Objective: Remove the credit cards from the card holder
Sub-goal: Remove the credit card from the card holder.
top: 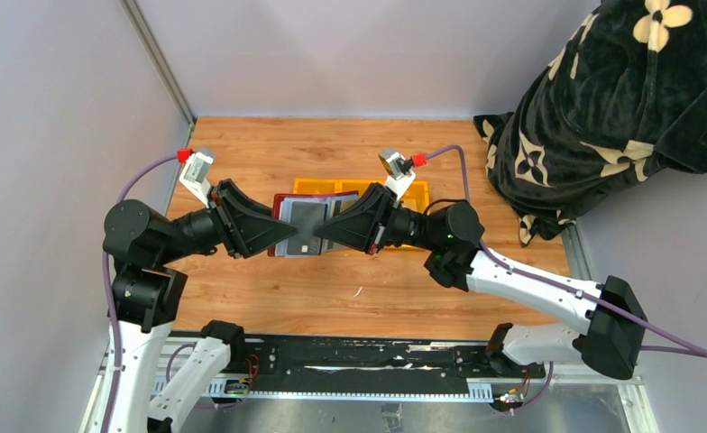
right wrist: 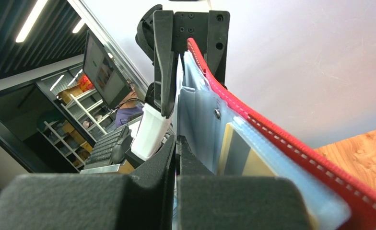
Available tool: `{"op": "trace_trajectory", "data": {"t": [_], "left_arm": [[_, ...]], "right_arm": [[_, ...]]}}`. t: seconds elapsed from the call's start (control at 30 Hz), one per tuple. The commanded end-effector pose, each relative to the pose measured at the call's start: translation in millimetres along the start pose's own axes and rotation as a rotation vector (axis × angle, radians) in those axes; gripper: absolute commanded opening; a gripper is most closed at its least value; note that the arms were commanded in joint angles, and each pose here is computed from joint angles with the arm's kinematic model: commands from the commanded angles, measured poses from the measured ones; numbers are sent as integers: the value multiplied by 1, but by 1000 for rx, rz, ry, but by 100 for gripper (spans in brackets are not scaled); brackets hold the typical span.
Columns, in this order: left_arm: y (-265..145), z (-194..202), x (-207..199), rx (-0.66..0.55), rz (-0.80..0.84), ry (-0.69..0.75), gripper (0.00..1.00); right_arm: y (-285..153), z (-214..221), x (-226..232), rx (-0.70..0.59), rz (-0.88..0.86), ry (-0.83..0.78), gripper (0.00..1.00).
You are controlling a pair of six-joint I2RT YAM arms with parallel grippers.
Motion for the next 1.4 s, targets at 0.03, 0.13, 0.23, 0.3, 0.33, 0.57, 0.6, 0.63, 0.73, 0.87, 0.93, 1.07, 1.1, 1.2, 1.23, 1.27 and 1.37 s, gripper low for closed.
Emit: {"op": "trace_trajectory", "data": {"t": [0.03,0.13,0.23,0.3,0.33,0.57,0.6,0.63,0.73,0.87,0.93,1.07,1.1,1.2,1.23,1.27,1.37], "left_arm": [[-2,8,2,20,2,-13,40],[-3,6,-1,19,17,-1,31],[-2,1,-5,10,33,18,20],[-1,-2,-6,1,36,24,14],[-1,-4,-7,-1,37,29,11],[3,-9,-3,4,37,9,0],[3,-10,-4,2,40,13,0],[3,-11,-5,3,42,11,0],[3,-13,-8,7,50,6,0],[2,-15,-12,7,60,5,0],[2,-15,-13,7,64,6,0],[2,-17,-14,5,67,6,0],[2,-17,-14,5,68,7,0],[2,-17,-14,4,68,6,0],[3,-17,-14,4,66,4,0],[3,-17,-14,2,65,6,0],[2,-17,-14,5,64,5,0]], "right_arm": [[13,-7,11,-37,-33,-52,0],[13,-9,9,-52,-21,-57,0],[10,-10,8,-72,-3,-60,0],[8,-10,7,-89,7,-59,0],[8,-10,8,-92,4,-57,0],[13,-5,26,-48,-201,14,35],[13,-5,27,-48,-224,26,36],[14,-5,28,-46,-240,36,35],[15,-5,29,-40,-275,55,20],[10,-6,30,-55,-314,76,11],[8,-5,31,-55,-317,75,11],[4,-5,35,-52,-328,65,13],[3,-5,36,-51,-332,62,11],[3,-5,34,-57,-317,64,0],[3,-6,33,-59,-309,64,0],[3,-6,31,-64,-294,70,0],[-2,-8,28,-85,-271,71,0]]}}
Point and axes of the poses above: each gripper's point midway between its finger pads, its own y axis out along the fingers, its own x axis along the line the jaws close on, z = x × y, the point moved 6 cm from there along -y, back along the fingers, and after that the axes turned 9 degrees about y, right-handed, at the moved point
